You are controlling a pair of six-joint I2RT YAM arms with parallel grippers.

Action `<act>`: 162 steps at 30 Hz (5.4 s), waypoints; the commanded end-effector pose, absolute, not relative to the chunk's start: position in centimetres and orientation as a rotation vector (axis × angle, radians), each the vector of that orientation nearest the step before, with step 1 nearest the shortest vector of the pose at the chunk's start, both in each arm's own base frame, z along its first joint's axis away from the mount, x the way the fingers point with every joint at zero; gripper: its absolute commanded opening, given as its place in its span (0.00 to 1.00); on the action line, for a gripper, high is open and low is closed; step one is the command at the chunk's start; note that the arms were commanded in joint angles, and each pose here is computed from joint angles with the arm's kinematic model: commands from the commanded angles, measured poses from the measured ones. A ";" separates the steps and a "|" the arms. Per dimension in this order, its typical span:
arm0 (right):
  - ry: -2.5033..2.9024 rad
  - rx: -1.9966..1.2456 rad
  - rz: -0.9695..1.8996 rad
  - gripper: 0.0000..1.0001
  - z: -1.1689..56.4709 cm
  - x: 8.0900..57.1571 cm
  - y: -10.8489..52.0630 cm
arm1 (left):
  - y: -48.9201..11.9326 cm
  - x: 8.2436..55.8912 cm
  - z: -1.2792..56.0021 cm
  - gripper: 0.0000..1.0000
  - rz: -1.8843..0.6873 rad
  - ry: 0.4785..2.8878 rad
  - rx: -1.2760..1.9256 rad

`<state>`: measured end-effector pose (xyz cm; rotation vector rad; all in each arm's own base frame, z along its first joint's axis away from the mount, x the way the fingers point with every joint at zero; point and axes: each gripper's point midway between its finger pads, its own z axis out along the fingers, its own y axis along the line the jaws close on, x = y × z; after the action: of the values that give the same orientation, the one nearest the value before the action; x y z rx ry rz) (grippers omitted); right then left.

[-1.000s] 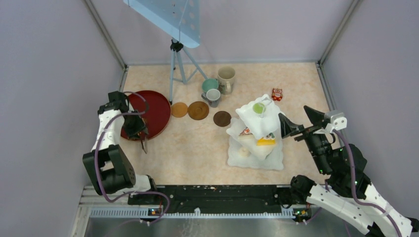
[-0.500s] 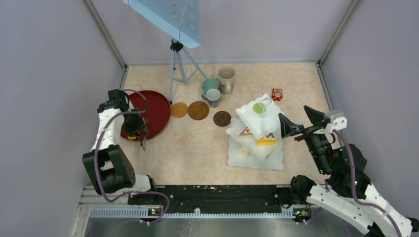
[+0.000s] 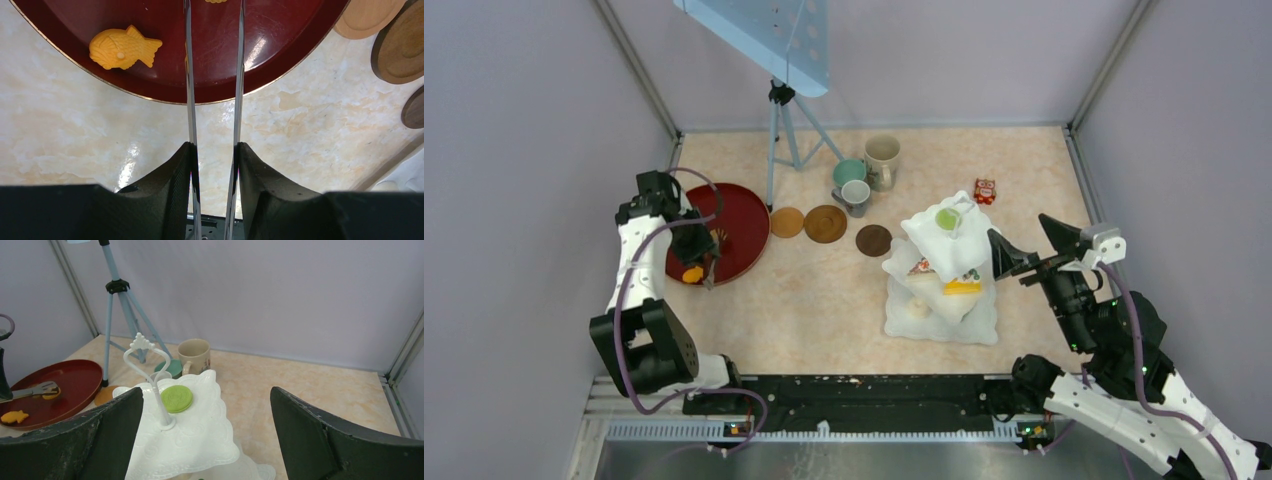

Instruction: Serve the afternoon tea

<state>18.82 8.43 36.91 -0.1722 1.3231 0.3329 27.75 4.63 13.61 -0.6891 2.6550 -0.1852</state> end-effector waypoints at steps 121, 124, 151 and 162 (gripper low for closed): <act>1.304 0.089 0.150 0.94 40.3 20.0 3.6 | -26.1 18.9 36.2 0.56 -0.900 1.917 0.976; 1.291 0.086 0.178 0.94 40.2 19.9 4.0 | -24.5 19.0 37.5 0.56 -0.833 1.916 0.893; 1.281 -0.033 0.384 0.94 37.9 19.0 7.6 | -11.0 23.7 30.3 0.55 -0.051 2.344 -0.007; 1.275 -0.065 0.422 0.94 37.8 18.6 8.3 | -0.8 23.8 21.5 0.51 0.030 2.569 -0.484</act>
<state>19.14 7.94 37.23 -0.0550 1.3023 0.3767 24.37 -0.70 21.77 -0.4290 2.5719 0.1132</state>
